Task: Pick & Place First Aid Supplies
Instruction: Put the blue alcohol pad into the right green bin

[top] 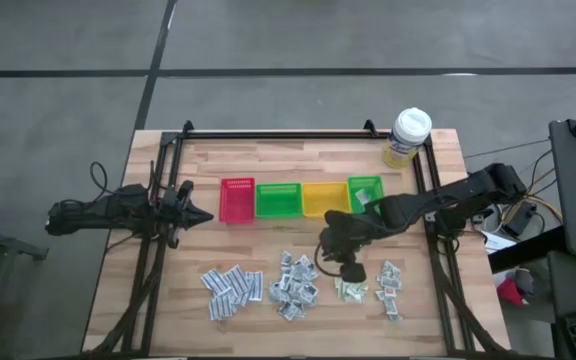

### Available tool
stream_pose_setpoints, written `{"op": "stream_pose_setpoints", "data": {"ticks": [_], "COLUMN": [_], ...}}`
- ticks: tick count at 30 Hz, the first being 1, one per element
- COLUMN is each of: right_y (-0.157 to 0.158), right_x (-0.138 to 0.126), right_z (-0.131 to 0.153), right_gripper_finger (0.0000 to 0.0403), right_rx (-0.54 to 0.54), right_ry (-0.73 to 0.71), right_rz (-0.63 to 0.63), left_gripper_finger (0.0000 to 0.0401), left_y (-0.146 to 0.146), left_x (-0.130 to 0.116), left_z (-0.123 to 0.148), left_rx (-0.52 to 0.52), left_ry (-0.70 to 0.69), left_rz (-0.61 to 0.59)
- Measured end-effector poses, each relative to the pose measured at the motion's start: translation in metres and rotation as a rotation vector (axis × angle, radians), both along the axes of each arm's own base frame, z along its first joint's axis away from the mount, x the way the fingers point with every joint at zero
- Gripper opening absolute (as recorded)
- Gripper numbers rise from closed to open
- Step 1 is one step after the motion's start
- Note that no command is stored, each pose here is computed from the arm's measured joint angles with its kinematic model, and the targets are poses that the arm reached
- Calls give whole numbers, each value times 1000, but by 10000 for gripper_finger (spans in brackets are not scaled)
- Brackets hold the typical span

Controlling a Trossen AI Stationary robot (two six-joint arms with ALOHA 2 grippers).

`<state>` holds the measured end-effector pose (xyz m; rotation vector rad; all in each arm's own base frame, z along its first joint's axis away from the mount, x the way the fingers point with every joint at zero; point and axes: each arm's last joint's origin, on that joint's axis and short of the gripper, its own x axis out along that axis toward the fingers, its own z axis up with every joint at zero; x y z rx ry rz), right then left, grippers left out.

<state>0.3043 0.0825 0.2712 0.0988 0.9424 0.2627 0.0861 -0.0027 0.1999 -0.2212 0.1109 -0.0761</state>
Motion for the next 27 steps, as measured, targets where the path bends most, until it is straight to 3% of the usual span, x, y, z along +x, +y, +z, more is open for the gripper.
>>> {"op": "stream_pose_setpoints", "data": {"ticks": [16, 27], "right_y": [10, 14], "right_x": [32, 54], "right_z": [-40, -50], "right_gripper_finger": [54, 102], "right_rx": [-37, -43], "right_ry": [44, 74], "right_rz": [33, 32], "left_gripper_finger": [0, 0], "left_y": [0, 0], "left_x": [0, 0], "left_z": [0, 0], "left_rx": [0, 0], "left_ry": [0, 1], "left_rz": [0, 0]}}
